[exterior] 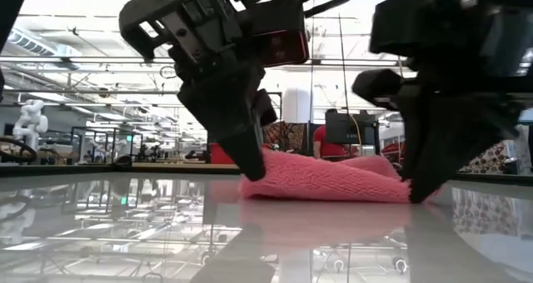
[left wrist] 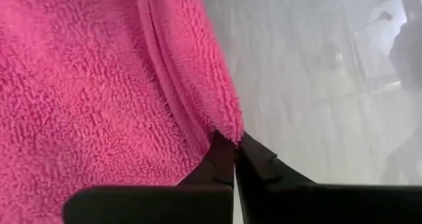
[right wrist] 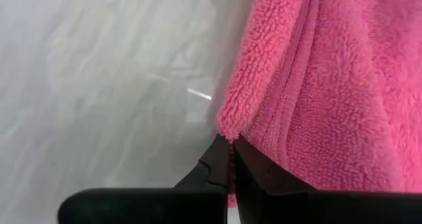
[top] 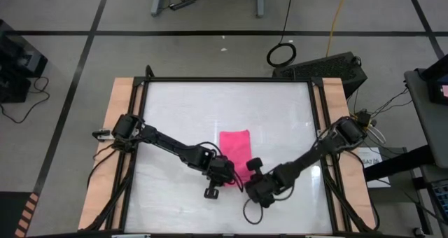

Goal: Roll towel
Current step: Roll the pink towel

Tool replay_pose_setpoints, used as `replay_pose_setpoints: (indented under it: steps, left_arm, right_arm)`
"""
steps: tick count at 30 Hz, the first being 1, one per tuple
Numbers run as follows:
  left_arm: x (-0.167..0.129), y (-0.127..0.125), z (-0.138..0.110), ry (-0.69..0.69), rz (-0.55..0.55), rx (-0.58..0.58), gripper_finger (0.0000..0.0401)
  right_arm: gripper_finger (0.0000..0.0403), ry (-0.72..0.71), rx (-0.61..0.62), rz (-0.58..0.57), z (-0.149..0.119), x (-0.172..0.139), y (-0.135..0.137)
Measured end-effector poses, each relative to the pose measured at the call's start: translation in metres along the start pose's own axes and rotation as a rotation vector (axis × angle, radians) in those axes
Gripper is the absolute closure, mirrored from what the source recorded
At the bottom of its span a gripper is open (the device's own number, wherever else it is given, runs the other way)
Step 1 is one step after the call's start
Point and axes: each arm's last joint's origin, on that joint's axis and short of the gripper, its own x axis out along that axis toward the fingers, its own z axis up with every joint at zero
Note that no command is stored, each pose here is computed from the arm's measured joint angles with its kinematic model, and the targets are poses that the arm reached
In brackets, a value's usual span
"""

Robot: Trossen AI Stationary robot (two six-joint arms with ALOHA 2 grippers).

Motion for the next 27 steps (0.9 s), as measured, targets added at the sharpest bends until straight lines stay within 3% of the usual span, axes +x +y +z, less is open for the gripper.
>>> replay_pose_setpoints:
  steps: [6,11,19,23,27]
  left_arm:
    - [-0.001,0.000,0.003,-0.019,-0.057,0.006,0.0401]
    - [-0.001,-0.001,0.005,-0.033,-0.100,-0.002,0.0401]
    - [0.007,0.000,0.002,-0.009,-0.140,-0.059,0.0401]
    - [0.012,0.000,0.001,0.002,-0.175,-0.096,0.0401]
    - [0.015,0.001,0.000,0.015,-0.198,-0.103,0.0401]
  right_arm:
    - [0.0403,-0.045,0.113,0.006,-0.001,-0.006,0.021]
    - [0.0403,-0.097,0.219,0.077,0.003,-0.020,0.031]
    - [0.0403,-0.148,0.412,0.213,0.011,-0.053,0.013]
    - [0.0403,-0.106,0.472,0.311,0.013,-0.052,0.001]
    - [0.0403,-0.049,0.497,0.329,0.011,-0.041,-0.002]
